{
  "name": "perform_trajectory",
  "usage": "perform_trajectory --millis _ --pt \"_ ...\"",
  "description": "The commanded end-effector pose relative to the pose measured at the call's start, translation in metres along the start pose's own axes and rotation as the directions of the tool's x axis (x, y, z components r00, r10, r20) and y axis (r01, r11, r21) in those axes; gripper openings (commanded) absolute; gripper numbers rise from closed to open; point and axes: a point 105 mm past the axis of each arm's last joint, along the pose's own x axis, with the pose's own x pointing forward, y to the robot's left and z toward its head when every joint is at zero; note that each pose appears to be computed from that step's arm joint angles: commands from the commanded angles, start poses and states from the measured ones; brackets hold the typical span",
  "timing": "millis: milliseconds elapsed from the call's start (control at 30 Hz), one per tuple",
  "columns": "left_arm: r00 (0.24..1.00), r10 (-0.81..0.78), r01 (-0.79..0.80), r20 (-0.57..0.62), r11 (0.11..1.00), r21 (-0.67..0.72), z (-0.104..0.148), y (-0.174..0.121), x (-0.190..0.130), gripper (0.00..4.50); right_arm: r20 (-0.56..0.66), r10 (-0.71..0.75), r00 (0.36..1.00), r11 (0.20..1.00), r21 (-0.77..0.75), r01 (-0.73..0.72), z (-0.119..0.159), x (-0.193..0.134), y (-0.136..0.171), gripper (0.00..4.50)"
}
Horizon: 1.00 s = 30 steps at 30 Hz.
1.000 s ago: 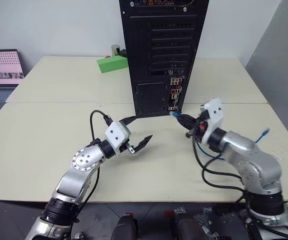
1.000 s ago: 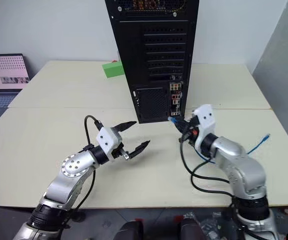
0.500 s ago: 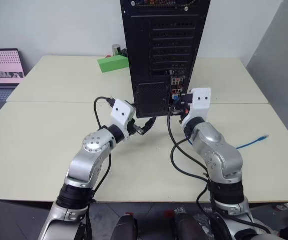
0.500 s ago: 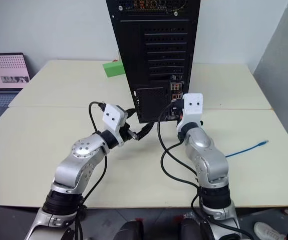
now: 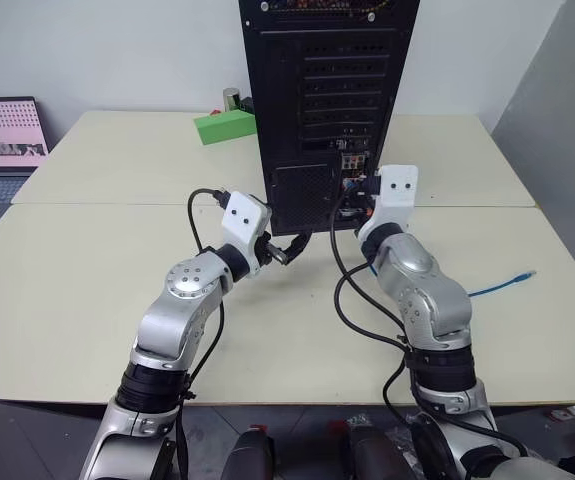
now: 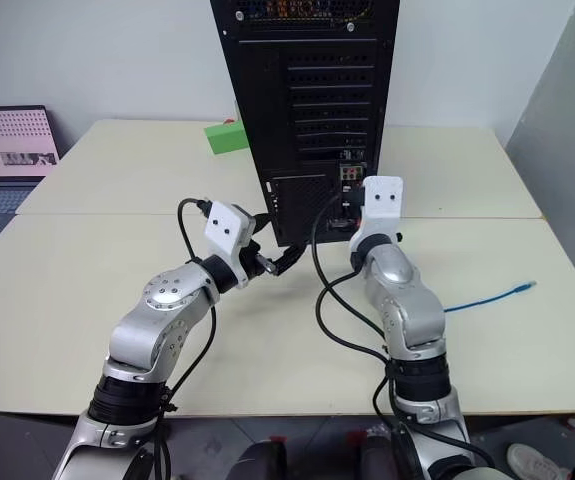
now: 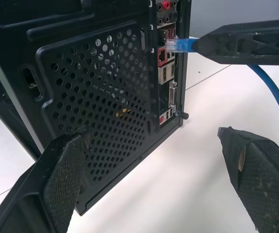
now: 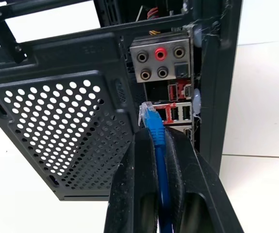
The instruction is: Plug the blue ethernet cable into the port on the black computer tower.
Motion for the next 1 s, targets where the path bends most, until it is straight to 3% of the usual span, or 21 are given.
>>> perform_trajectory --millis 33,1000 --pt "0.999 0.012 -0.013 0.053 1.000 0.028 0.016 0.002 -0.004 4.46 0.069 0.016 0.998 1.000 -0.017 -0.015 0.018 0.002 0.004 0.00" --pt "0.999 0.008 -0.010 0.050 0.999 0.047 0.014 0.002 -0.006 4.46 0.061 -0.026 0.998 0.997 -0.066 0.030 0.007 0.011 -0.007 0.00"
